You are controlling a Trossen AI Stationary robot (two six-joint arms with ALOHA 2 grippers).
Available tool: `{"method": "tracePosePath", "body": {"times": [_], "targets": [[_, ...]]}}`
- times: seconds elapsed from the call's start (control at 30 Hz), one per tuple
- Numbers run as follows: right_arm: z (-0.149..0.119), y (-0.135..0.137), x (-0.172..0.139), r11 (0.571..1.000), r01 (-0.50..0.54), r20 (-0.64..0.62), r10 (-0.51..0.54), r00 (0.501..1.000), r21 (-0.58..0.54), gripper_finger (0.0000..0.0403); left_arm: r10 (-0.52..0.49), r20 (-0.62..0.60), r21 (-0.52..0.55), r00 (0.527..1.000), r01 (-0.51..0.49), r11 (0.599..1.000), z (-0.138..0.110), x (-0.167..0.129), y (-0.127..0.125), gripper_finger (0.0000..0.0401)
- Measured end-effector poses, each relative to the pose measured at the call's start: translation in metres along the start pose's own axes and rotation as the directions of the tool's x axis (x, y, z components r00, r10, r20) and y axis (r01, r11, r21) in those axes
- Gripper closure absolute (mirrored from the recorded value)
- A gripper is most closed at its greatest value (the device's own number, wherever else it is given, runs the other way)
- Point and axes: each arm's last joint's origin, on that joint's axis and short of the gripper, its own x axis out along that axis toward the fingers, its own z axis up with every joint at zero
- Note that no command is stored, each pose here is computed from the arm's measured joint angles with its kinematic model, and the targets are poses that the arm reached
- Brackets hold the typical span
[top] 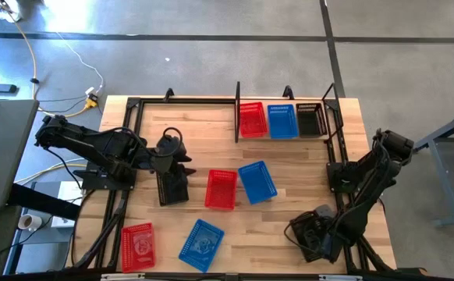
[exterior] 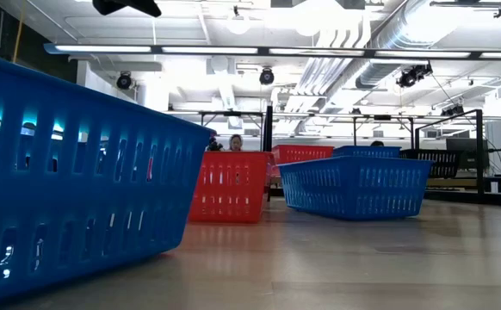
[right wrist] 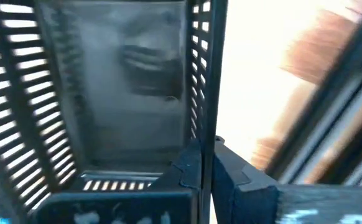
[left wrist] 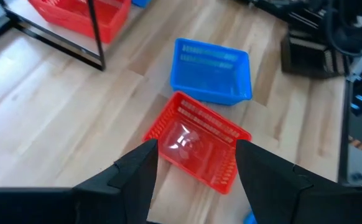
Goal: Stack baskets on shelf by color
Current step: Stack the bottom black basket on the black basket on the shelf
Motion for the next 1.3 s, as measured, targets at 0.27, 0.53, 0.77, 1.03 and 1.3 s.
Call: {"method": "tracePosePath", "body": {"times": [0.27,0.53,0.77,1.03,1.3], "targets": [[0.007,0.012,-0.017,0.991,-0.134,0.071,0.133,0.989,0.019,0.0402,0.077,0.068,0.011,0.995,-0.078,0.997,0.002,0.0,0.002,0.0196],[0.029,0.008,-0.048,0.947,-0.318,0.179,0.306,0.935,0.042,0.0402,0.148,0.111,0.018,0.983,-0.151,0.988,0.006,0.001,0.007,0.0196],[0.055,-0.01,-0.077,0.916,-0.398,0.295,0.365,0.883,0.057,0.0403,0.181,0.116,0.038,0.977,-0.187,0.982,0.011,0.004,0.015,0.0196],[0.091,-0.03,-0.104,0.886,-0.459,0.446,0.387,0.807,0.063,0.0403,0.231,0.118,0.126,0.966,-0.245,0.961,0.019,0.008,0.028,0.0196],[0.129,-0.047,-0.124,0.877,-0.475,0.573,0.356,0.738,0.067,0.0403,0.307,0.116,0.219,0.945,-0.326,0.92,0.03,0.013,0.049,0.0196]]}}
